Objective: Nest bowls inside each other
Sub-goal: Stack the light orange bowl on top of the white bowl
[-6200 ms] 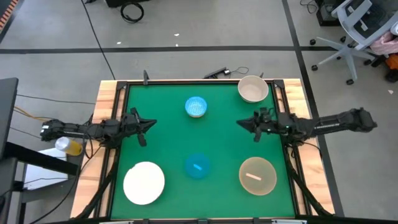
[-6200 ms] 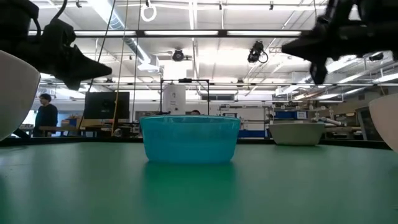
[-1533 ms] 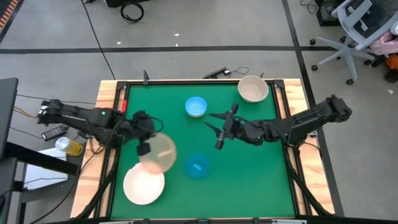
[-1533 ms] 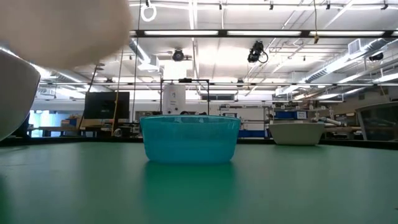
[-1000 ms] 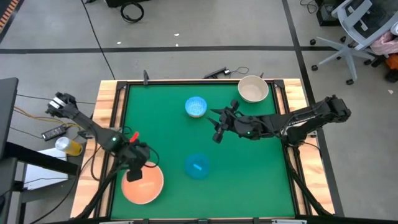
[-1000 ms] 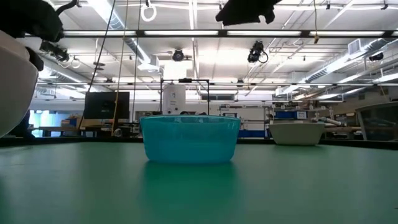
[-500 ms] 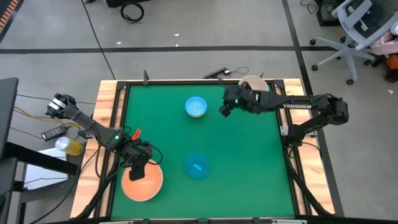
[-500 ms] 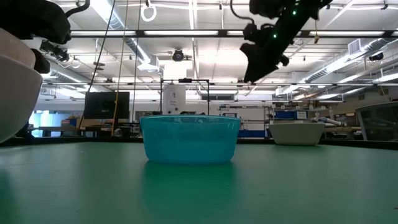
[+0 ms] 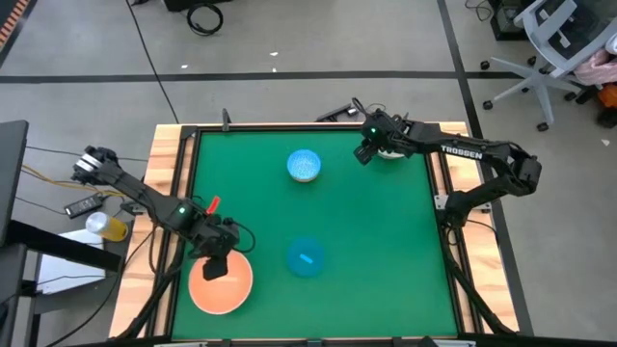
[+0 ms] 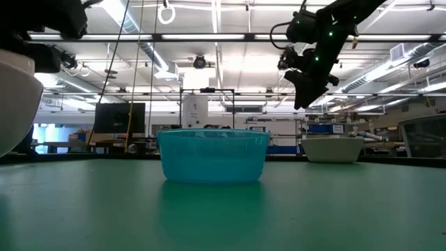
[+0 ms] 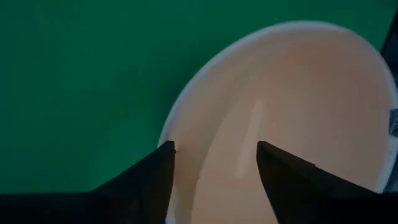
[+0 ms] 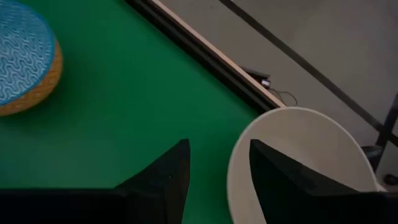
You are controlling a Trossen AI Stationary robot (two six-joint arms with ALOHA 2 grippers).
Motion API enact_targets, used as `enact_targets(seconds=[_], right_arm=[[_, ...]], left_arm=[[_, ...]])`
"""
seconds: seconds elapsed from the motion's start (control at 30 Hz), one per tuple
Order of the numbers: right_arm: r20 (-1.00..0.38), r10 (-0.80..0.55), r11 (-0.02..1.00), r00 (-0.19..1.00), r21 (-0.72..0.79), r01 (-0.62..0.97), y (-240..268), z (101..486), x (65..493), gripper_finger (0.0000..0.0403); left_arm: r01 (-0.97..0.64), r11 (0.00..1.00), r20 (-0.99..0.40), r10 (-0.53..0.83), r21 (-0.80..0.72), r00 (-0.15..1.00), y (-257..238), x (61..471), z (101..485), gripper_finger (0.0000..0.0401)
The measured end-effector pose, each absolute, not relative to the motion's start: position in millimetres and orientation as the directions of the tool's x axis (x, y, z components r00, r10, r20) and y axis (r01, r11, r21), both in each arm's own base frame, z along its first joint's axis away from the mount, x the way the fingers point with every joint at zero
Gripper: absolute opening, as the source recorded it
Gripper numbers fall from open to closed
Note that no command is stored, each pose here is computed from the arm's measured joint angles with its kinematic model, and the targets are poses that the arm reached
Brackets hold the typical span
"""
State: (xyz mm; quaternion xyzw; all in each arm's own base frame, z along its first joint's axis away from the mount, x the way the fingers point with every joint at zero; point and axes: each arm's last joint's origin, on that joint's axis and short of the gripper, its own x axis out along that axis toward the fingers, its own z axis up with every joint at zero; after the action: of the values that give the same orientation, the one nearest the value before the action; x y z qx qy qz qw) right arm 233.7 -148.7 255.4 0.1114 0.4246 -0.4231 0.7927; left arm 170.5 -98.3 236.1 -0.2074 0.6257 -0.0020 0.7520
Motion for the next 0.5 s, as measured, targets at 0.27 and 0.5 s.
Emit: enact_targets(seconds=[0.27,0.5], right_arm=[[-0.775,-0.559,0.631,0.295,-0.166,0.758,-148.8,255.2,233.7,0.0170],[-0.777,-0.559,0.627,0.290,-0.167,0.761,-149.8,254.9,232.7,0.0170]], left_arm=[[-0.416,0.859,-0.950,-0.311,-0.298,0.037,-88.2,165.8,259.9,0.0268],[-0.383,0.891,-0.969,-0.204,-0.243,0.139,-86.8,174.1,265.8,0.0261]])
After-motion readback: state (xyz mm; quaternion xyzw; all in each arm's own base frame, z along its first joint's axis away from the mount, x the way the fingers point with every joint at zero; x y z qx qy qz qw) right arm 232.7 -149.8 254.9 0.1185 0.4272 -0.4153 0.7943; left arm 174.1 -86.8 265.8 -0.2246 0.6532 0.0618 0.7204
